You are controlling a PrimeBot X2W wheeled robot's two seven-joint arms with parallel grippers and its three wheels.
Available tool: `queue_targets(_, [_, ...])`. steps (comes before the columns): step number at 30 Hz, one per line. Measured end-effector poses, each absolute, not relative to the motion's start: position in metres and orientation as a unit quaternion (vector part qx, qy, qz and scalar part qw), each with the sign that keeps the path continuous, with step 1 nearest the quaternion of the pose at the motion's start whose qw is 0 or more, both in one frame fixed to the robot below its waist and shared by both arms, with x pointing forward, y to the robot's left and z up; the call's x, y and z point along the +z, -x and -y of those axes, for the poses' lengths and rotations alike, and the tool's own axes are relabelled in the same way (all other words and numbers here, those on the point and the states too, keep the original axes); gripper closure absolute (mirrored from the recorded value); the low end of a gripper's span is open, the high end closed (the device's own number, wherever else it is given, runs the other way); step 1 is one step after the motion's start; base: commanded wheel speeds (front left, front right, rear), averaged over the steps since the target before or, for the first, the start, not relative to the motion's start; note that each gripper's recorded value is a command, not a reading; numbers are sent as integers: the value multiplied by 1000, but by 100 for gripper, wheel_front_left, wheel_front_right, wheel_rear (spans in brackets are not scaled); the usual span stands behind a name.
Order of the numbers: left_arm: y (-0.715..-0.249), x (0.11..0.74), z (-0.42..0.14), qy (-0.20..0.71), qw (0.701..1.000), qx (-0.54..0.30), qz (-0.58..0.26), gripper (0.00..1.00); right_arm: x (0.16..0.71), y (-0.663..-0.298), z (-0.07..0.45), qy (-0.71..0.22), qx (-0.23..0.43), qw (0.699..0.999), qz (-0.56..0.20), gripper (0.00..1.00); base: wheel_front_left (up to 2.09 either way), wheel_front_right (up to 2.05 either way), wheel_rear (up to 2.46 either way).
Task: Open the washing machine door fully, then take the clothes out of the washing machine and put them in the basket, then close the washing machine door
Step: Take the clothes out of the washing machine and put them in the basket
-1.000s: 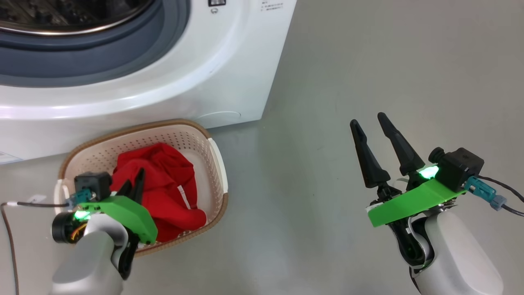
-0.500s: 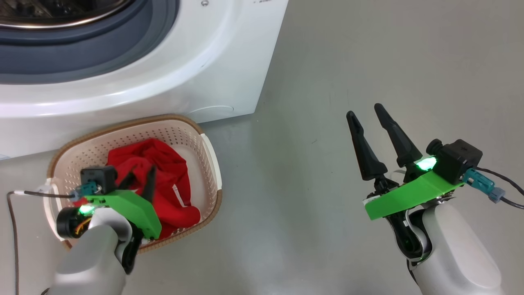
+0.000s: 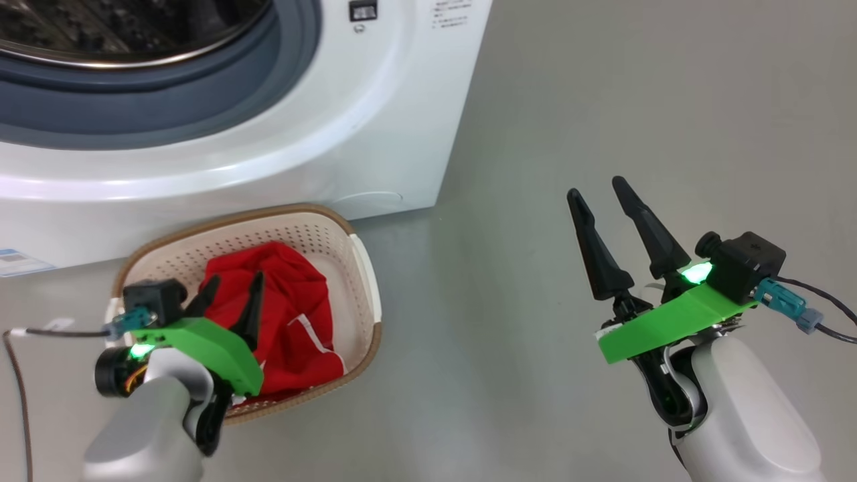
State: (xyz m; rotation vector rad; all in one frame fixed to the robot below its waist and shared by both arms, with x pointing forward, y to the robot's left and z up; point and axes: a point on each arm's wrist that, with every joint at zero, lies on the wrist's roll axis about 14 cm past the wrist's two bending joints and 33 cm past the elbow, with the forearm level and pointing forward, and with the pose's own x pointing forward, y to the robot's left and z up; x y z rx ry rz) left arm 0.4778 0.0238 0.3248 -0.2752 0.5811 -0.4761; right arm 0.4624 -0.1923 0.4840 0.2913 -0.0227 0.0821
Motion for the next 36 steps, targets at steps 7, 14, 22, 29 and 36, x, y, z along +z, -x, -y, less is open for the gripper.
queue_targets(7, [-478,353,-54,158,937,-200,-239,0,489,-457,185,-144,55,988,14,0,0,0,0])
queue_targets(14, [-473,385,-85,160,955,-171,-182,0,500,-452,177,-144,69,987,25,0,0,0,0])
queue_targets(22, [-454,428,-100,147,969,-166,-108,0,511,-441,172,-141,81,986,34,0,0,0,0])
queue_targets(29, [-434,464,-116,146,978,-143,-51,0,520,-432,167,-143,88,985,43,0,0,0,0])
queue_targets(36, [-411,488,-135,141,984,-113,-12,0,528,-426,162,-144,96,983,53,0,0,0,0])
